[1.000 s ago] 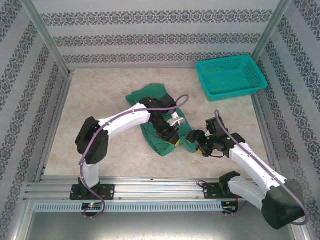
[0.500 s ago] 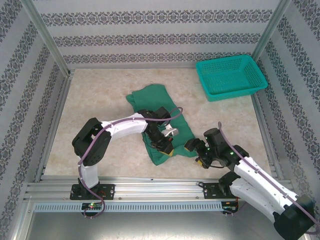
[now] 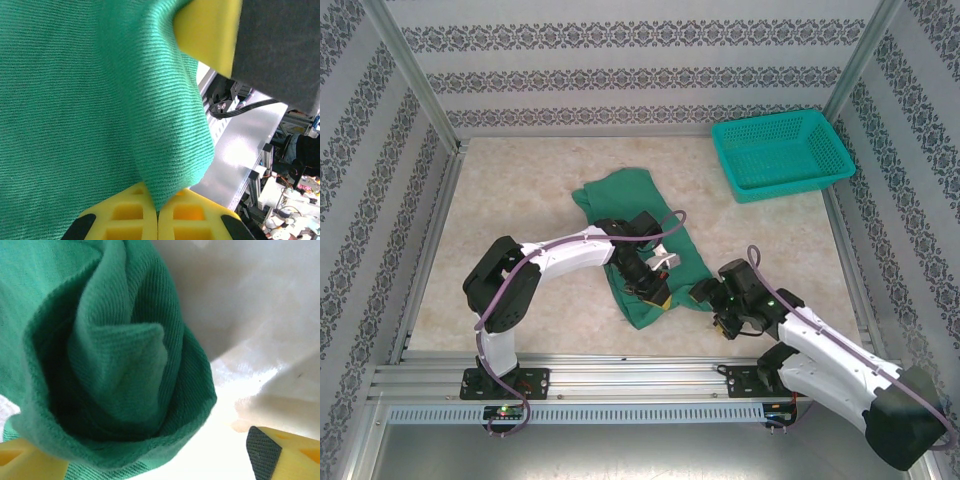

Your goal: Roll up the long pants

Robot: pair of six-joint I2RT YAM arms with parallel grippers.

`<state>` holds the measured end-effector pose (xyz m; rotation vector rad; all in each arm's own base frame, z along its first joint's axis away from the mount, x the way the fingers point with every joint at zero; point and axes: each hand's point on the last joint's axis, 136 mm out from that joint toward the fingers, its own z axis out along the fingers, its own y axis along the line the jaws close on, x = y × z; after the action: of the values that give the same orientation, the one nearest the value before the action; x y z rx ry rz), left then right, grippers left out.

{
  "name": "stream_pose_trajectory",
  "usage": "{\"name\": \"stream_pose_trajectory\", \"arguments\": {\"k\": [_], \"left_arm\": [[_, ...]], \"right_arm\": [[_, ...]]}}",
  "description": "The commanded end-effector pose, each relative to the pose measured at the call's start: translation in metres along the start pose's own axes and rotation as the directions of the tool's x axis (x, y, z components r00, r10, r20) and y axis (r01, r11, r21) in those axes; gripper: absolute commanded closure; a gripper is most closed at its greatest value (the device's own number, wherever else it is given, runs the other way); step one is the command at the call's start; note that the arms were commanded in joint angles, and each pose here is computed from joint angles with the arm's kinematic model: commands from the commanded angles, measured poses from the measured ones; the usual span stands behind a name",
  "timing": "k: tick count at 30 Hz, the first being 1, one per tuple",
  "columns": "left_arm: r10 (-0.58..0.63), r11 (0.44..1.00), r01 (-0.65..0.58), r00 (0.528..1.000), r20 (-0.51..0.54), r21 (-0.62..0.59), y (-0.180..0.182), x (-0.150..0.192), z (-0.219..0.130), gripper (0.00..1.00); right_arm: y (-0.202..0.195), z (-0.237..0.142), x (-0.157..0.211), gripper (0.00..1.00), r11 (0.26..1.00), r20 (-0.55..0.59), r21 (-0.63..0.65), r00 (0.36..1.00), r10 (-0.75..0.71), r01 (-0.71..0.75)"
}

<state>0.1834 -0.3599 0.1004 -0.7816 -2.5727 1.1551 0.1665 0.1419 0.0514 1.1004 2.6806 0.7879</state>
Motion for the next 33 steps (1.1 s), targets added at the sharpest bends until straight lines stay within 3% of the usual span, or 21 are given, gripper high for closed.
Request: {"name": "stream_pose_trajectory", "arguments": {"k": [1, 10, 12, 13, 14, 15, 20, 22, 25, 29, 33], "left_arm": [[0.078, 0.995, -0.079, 0.997, 0.015, 0.057, -0.027, 0.002, -0.013, 0.95], [0.109, 0.992, -0.108, 0.994, -0.009, 0.065, -0.032, 0.002, -0.015, 0.96], [0.112, 0.992, -0.111, 0.994, -0.005, 0.066, -0.034, 0.0, -0.017, 0.96], [0.114, 0.991, -0.113, 0.993, -0.005, 0.065, -0.034, -0.001, -0.018, 0.96], [0.117, 0.991, -0.116, 0.993, -0.006, 0.066, -0.033, -0.001, -0.019, 0.96], [0.112, 0.992, -0.111, 0.994, -0.011, 0.062, -0.03, 0.0, -0.019, 0.96], [0.05, 0.999, -0.051, 0.998, -0.032, -0.012, 0.009, -0.001, -0.026, 0.93], [0.022, 0.998, -0.023, 0.999, -0.026, -0.057, 0.029, -0.006, -0.031, 0.86], [-0.003, 0.988, -0.001, 1.0, -0.028, -0.155, 0.058, -0.012, -0.035, 0.67], [-0.02, 0.944, 0.004, 0.999, -0.046, -0.331, 0.094, -0.02, -0.038, 0.58], [0.018, 0.878, -0.005, 1.0, 0.023, -0.478, 0.113, -0.033, -0.054, 0.58]], "right_arm": [[0.024, -0.008, -0.022, 0.12, 0.999, 0.098, -0.04, 0.995, -0.018, 0.022], [0.058, -0.01, -0.044, 0.21, 0.996, 0.145, -0.048, 0.987, -0.063, 0.071], [0.065, -0.007, -0.044, 0.28, 0.995, 0.129, -0.058, 0.989, -0.075, 0.083], [0.068, -0.005, -0.044, 0.48, 0.994, 0.122, -0.065, 0.989, -0.081, 0.089], [0.07, -0.004, -0.044, 0.77, 0.994, 0.115, -0.067, 0.99, -0.083, 0.091], [0.071, -0.003, -0.044, 1.0, 0.994, 0.111, -0.07, 0.991, -0.08, 0.088], [0.081, -0.008, -0.051, 1.0, 0.992, 0.116, -0.07, 0.989, -0.094, 0.102], [0.085, -0.007, -0.055, 1.0, 0.992, 0.113, -0.06, 0.988, -0.102, 0.109], [0.091, 0.0, -0.062, 1.0, 0.992, 0.089, -0.059, 0.991, -0.104, 0.109], [0.105, 0.011, -0.072, 1.0, 0.99, 0.065, -0.052, 0.99, -0.125, 0.128], [0.126, 0.031, -0.083, 1.0, 0.988, 0.022, -0.057, 0.989, -0.145, 0.147]]}}
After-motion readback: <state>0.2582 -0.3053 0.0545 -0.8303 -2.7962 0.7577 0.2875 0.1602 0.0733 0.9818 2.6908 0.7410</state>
